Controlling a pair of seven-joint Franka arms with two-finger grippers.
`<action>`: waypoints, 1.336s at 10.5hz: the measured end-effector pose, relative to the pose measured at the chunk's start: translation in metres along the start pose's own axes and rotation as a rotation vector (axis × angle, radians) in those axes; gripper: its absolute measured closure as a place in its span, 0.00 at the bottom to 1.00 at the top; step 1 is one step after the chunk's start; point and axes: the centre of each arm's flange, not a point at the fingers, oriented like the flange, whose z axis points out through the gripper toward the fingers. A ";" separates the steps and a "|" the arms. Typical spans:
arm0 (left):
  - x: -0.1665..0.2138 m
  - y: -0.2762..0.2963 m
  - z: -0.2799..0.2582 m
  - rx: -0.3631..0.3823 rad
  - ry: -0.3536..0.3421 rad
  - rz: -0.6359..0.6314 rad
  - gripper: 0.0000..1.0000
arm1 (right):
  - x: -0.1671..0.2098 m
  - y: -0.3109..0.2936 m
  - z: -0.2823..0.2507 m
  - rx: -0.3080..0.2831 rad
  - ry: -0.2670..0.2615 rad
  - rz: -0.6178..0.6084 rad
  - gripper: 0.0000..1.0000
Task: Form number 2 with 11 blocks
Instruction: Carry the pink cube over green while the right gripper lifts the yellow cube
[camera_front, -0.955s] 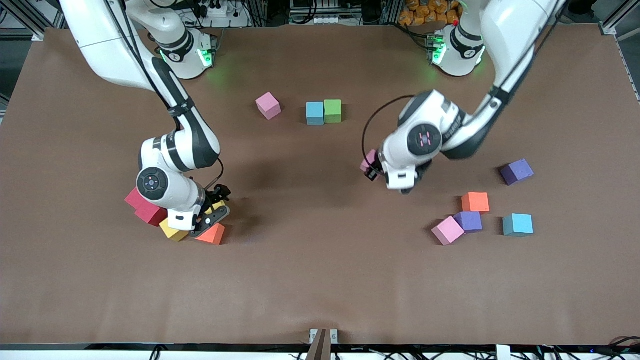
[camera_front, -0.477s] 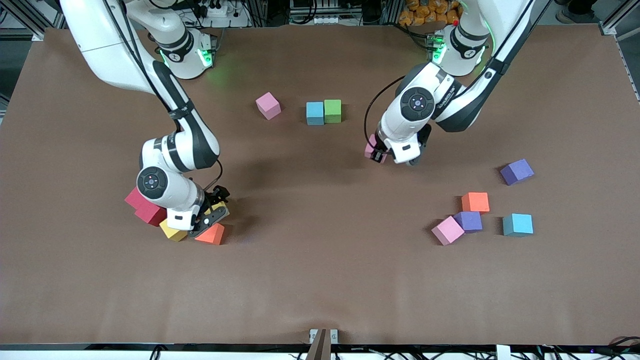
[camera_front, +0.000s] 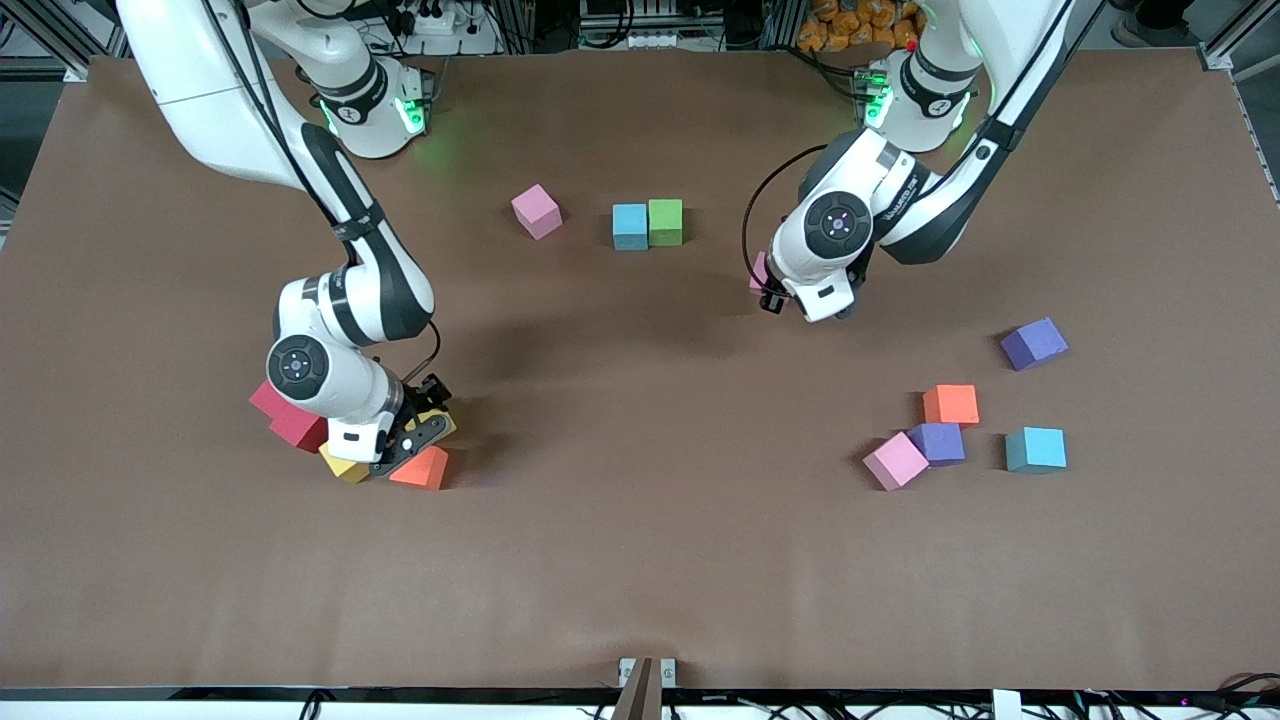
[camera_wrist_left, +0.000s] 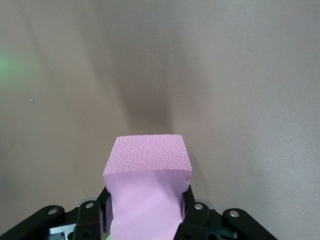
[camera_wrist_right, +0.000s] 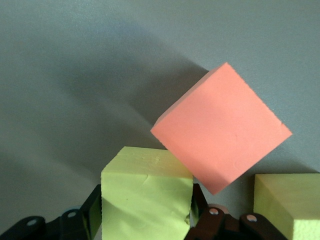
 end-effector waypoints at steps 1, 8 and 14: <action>-0.006 -0.001 0.000 0.002 -0.018 -0.056 0.46 | 0.000 0.000 -0.002 -0.001 0.002 0.001 0.38; -0.061 -0.047 0.061 -0.073 -0.053 -0.211 0.46 | 0.005 -0.008 -0.015 0.018 -0.016 0.047 0.46; -0.093 -0.078 0.083 -0.117 -0.099 -0.276 0.46 | 0.033 -0.062 -0.071 0.021 -0.003 0.166 0.46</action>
